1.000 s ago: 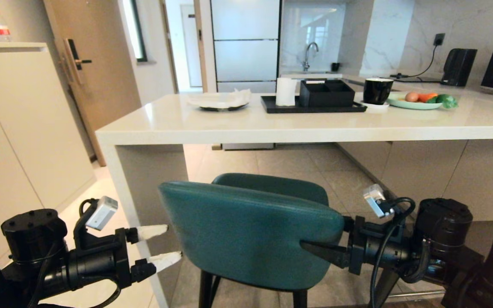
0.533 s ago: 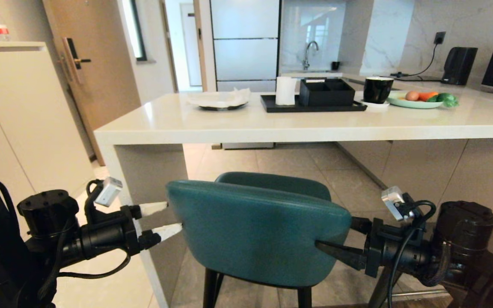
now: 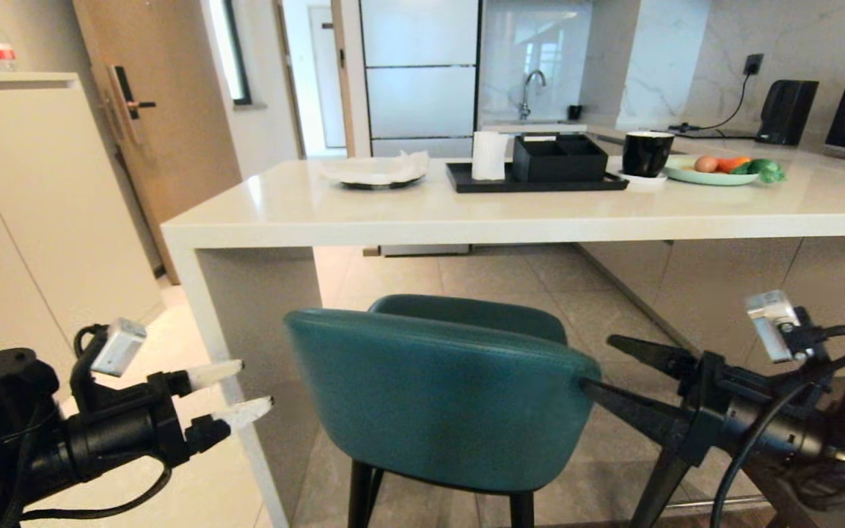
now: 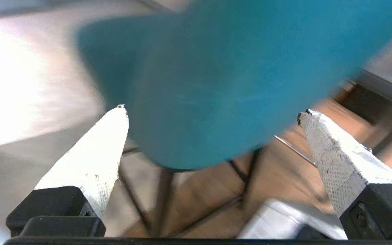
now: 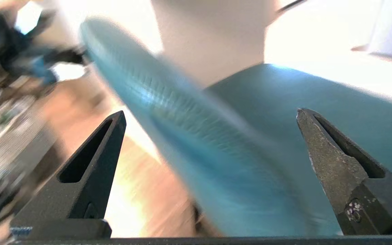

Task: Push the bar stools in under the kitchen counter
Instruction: Pull the blue chair out from under the dining table

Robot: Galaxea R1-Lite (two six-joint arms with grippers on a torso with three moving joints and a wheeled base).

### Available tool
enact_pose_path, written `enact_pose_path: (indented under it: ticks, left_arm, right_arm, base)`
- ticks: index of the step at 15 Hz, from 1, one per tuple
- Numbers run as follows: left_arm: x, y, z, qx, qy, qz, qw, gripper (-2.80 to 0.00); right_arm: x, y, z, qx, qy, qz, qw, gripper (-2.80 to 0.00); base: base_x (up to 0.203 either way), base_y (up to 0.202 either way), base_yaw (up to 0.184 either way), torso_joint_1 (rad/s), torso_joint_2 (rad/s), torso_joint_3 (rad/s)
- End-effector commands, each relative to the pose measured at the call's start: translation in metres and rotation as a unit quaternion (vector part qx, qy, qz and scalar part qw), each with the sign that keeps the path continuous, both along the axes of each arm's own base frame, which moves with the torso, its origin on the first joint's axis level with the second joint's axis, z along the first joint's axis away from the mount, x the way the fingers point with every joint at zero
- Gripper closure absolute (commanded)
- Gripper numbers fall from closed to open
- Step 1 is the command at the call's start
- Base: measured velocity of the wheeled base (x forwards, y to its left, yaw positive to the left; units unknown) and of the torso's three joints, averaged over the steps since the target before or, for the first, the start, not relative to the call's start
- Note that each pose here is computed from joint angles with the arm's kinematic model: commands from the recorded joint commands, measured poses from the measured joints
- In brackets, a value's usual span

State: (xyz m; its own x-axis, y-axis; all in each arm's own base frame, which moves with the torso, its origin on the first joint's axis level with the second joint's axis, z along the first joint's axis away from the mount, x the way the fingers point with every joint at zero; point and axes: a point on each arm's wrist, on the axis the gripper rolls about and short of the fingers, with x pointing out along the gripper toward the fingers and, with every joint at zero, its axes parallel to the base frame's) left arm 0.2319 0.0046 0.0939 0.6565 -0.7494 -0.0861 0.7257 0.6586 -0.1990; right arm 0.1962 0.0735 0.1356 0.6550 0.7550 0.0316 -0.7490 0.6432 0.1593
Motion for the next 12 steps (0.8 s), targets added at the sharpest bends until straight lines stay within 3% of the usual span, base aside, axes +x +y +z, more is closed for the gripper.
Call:
enact_pose_path:
  ticks: [1,3,5,7,12]
  left_arm:
    - [-0.009,0.017,0.011,0.004,-0.025,0.047,0.9986,-2.8]
    - [-0.008,0.022,0.012,0.01,-0.026,0.094,0.9952,-2.8]
    - [-0.008,0.023,0.015,0.017,-0.032,0.144,0.9889,-2.8]
    - [-0.012,0.022,0.016,0.018,-0.032,0.153,0.9875,-2.8]
    - [-0.014,0.021,0.018,0.017,-0.037,0.153,0.9873,-2.8]
  right_arm:
    - [-0.025,-0.013,0.015,0.02,-0.036,-0.081,0.996,-2.8]
    - [-0.027,-0.021,0.016,0.027,-0.037,-0.168,0.985,-2.8]
    - [-0.026,-0.025,0.017,0.002,-0.059,-0.237,0.97,-2.8]
    - [-0.028,-0.026,0.022,-0.001,-0.077,-0.257,0.963,-2.8]
    - [-0.029,-0.028,0.021,-0.001,-0.074,-0.262,0.962,-2.8]
  base:
    - [0.0,0.0,0.0,0.0,0.0,0.0]
    - [0.0,0.0,0.0,0.0,0.0,0.0]
    - [0.0,0.0,0.0,0.0,0.0,0.0]
    - [0.0,0.0,0.0,0.0,0.0,0.0]
    - [0.0,0.0,0.0,0.0,0.0,0.0]
